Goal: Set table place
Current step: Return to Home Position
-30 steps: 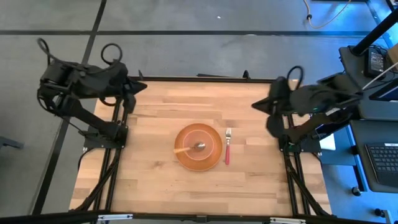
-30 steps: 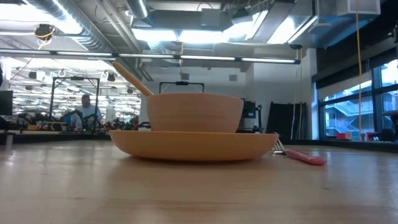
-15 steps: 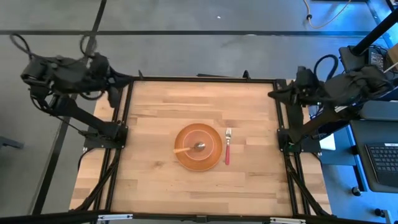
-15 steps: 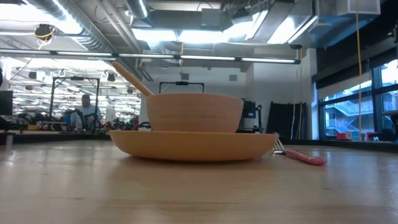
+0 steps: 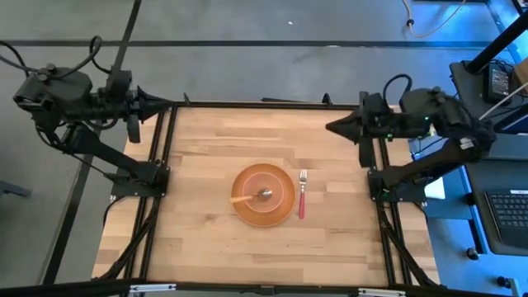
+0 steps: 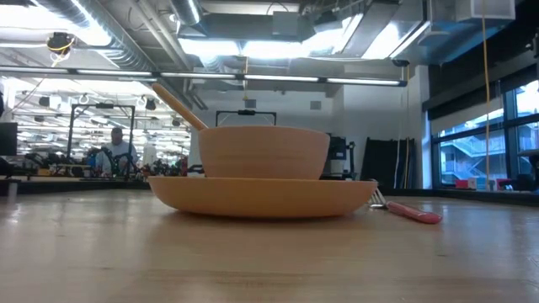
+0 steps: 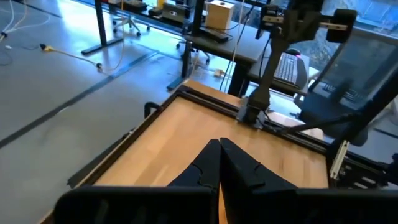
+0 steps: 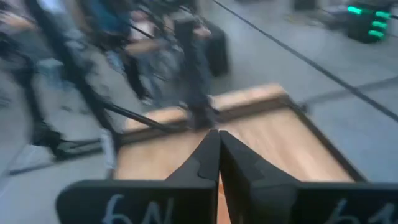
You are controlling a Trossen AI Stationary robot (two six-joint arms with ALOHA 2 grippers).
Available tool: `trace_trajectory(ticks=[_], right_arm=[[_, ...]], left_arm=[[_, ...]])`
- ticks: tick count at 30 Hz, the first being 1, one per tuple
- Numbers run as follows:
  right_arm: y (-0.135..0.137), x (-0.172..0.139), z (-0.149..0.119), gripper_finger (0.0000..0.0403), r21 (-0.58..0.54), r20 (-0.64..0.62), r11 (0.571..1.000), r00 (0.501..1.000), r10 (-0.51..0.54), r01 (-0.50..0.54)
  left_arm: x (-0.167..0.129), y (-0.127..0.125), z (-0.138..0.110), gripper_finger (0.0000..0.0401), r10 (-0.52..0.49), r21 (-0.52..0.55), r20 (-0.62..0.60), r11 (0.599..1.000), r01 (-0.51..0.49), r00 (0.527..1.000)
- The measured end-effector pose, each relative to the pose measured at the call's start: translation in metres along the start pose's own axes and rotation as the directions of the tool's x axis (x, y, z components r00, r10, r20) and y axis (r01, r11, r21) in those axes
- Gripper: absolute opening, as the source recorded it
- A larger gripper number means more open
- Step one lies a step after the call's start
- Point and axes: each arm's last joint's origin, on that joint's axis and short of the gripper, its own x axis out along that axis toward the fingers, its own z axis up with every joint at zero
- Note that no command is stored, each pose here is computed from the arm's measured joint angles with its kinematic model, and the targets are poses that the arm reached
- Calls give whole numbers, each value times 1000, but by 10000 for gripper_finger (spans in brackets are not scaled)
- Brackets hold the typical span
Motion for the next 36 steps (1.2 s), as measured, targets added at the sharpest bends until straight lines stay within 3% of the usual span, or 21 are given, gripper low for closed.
trace_trajectory(ticks=[5,7,18,22,27,31,36], right_arm=[[-5,6,-13,12,-11,189,981,963,194,-195],[-6,11,-23,12,-21,211,974,951,226,-227],[-29,24,-86,12,91,92,988,989,118,-127],[-40,21,-107,12,126,158,986,984,88,-108],[-48,20,-140,12,120,255,971,952,169,-205],[-52,22,-165,12,108,304,955,924,233,-277],[-56,28,-188,12,114,332,949,912,243,-294]], left_arm=[[7,-2,-4,0,-6,9,20,1000,6,1000],[10,-2,-8,0,-10,23,31,1000,10,999],[2,25,-61,0,-16,-75,98,997,23,995],[12,30,-88,0,-33,-57,127,998,41,991],[24,37,-123,0,-63,-41,211,996,73,976],[31,42,-150,0,-154,-39,250,985,169,956],[46,39,-181,0,-344,-11,288,932,362,894]])
